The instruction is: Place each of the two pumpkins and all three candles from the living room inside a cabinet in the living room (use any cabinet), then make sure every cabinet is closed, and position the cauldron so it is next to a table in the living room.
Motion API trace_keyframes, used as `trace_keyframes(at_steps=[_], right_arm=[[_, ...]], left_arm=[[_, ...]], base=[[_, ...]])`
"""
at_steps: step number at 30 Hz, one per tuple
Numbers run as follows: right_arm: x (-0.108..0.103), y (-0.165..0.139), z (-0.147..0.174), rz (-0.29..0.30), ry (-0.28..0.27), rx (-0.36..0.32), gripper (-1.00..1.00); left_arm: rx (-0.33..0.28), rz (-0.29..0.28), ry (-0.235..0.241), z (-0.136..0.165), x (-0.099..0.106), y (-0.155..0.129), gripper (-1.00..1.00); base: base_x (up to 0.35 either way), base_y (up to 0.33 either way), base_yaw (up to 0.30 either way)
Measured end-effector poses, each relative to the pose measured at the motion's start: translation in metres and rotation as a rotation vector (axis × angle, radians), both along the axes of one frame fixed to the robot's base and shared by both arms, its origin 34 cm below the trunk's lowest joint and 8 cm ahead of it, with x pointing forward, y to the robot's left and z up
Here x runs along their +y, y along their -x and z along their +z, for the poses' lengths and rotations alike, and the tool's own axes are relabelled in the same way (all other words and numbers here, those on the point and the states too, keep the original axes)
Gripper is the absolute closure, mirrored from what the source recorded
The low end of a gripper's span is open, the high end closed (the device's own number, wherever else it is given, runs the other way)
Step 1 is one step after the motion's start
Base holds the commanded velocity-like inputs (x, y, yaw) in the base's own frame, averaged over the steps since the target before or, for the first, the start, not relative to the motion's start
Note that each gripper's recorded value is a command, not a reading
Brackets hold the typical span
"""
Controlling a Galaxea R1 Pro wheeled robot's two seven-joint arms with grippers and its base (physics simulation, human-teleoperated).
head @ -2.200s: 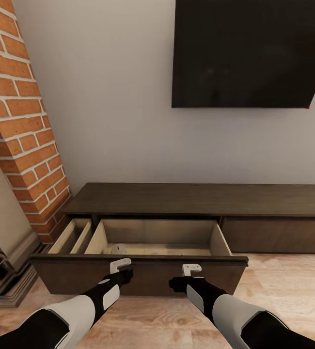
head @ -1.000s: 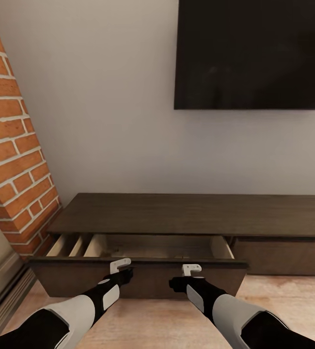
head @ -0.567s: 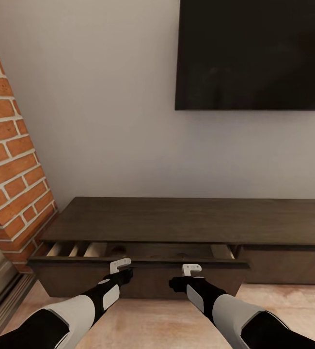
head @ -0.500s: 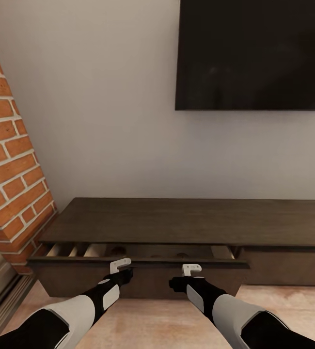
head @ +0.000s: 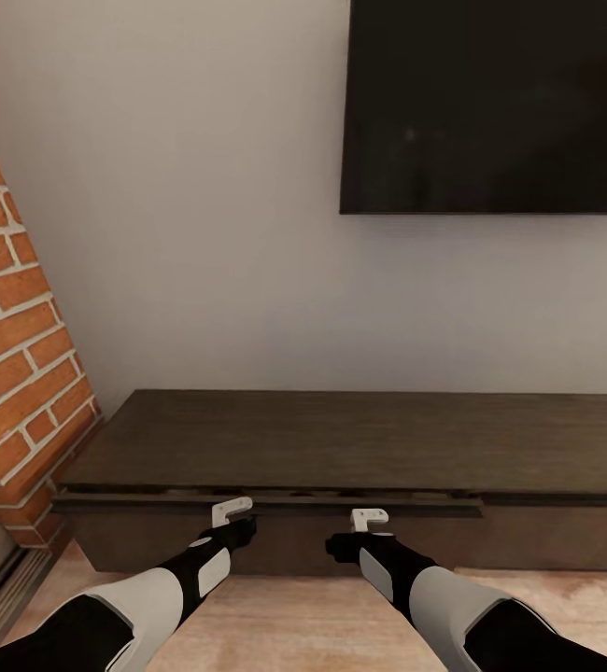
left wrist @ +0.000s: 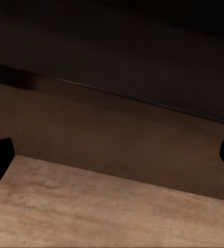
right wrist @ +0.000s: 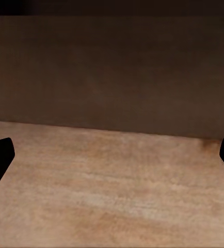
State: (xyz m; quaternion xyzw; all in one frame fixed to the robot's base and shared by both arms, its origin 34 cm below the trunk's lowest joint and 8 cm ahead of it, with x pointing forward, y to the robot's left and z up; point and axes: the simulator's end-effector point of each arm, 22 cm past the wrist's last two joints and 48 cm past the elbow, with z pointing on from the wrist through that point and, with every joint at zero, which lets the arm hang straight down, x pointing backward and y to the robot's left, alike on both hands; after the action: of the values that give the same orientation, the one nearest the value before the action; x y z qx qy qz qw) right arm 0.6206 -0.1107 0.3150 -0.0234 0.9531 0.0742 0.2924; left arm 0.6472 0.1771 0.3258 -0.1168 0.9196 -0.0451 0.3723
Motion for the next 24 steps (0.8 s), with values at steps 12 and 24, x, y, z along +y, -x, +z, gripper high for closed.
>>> trace_keyframes(at_steps=[12,24], right_arm=[[0.0,0.0,-0.0002,0.0,0.0,0.0,-1.0],[-0.0001,0.0,0.0001,0.0,0.0,0.0,-1.0]], left_arm=[[0.0,0.0,0.001,0.0,-0.0003,-0.0002,-1.0],[0.004,-0.005,-0.008,-0.0015,0.0007,0.0018,-1.0]], base=[[0.058,0.0,0.0],[0.06,0.0,0.0]])
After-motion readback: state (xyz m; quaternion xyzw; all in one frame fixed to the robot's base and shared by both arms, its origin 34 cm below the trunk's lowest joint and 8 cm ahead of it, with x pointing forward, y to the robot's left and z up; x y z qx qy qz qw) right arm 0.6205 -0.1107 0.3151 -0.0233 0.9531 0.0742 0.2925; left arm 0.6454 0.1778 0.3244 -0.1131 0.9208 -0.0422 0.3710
